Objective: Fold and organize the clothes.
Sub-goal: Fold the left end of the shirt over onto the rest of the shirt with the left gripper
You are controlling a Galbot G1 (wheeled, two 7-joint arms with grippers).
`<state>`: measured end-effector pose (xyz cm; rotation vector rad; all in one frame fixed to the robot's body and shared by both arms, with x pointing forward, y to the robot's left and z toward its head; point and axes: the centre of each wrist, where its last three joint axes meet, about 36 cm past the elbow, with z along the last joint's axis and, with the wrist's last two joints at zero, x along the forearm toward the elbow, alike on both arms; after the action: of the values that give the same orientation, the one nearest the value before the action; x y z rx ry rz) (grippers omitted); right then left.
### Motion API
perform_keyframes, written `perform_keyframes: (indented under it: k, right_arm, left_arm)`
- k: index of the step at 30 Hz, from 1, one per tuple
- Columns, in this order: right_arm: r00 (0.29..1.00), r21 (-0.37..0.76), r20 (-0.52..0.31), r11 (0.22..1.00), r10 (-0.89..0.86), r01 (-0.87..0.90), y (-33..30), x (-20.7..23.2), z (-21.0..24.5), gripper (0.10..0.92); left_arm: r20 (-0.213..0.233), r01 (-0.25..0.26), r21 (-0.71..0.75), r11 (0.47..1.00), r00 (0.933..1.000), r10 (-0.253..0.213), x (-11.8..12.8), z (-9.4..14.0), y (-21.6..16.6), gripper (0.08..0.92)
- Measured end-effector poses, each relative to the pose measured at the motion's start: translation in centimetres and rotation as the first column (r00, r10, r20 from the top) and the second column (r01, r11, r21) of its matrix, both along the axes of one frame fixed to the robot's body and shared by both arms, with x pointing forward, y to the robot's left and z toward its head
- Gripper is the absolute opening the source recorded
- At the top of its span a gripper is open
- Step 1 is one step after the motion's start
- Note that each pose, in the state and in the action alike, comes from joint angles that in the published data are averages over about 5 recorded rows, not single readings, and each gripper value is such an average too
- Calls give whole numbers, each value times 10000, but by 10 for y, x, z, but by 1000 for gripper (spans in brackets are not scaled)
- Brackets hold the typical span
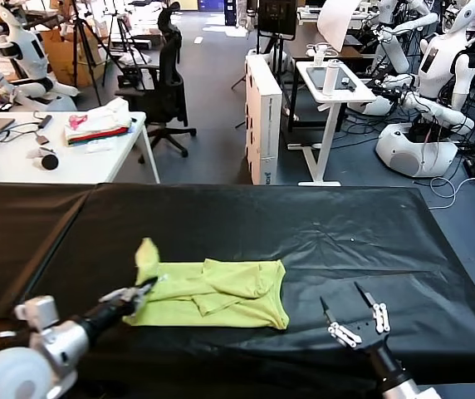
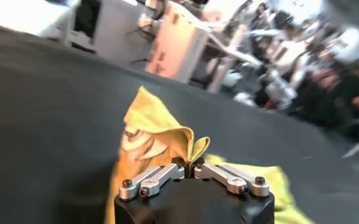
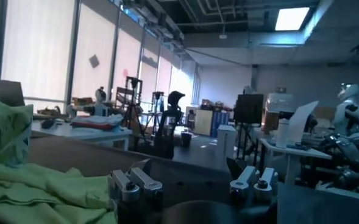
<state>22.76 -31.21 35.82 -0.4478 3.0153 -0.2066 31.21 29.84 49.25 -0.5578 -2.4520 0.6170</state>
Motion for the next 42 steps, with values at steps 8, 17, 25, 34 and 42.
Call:
perform_keyframes:
  k: [8,17,25,34,42]
  right_arm:
    - [9992,-66,-147,9992,-384,383,3,-12,-4,907]
    - [9976,-26,-163,9977,-678,677,3,-19,-3,907]
    - [9974,-21,-177,9975,-701,700,8,-21,-5,907]
    - [9975,-71,-219,9977,-672,671,11,-24,-5,907]
    - [9987,-127,-198,9988,-475,472,14,-22,-5,907]
  left_arm:
    - [-95,687,-1055,9920,9975,-701,16,-19,-44,187]
    - [-194,1225,-1725,9774,9916,-1277,20,-30,-83,187]
    - [-325,1242,-1982,9723,9906,-1331,24,-39,-97,187]
    - [-594,1159,-2034,9722,9897,-1304,32,-56,-107,187]
    - [-877,1220,-1843,9753,9863,-1400,30,-71,-128,282]
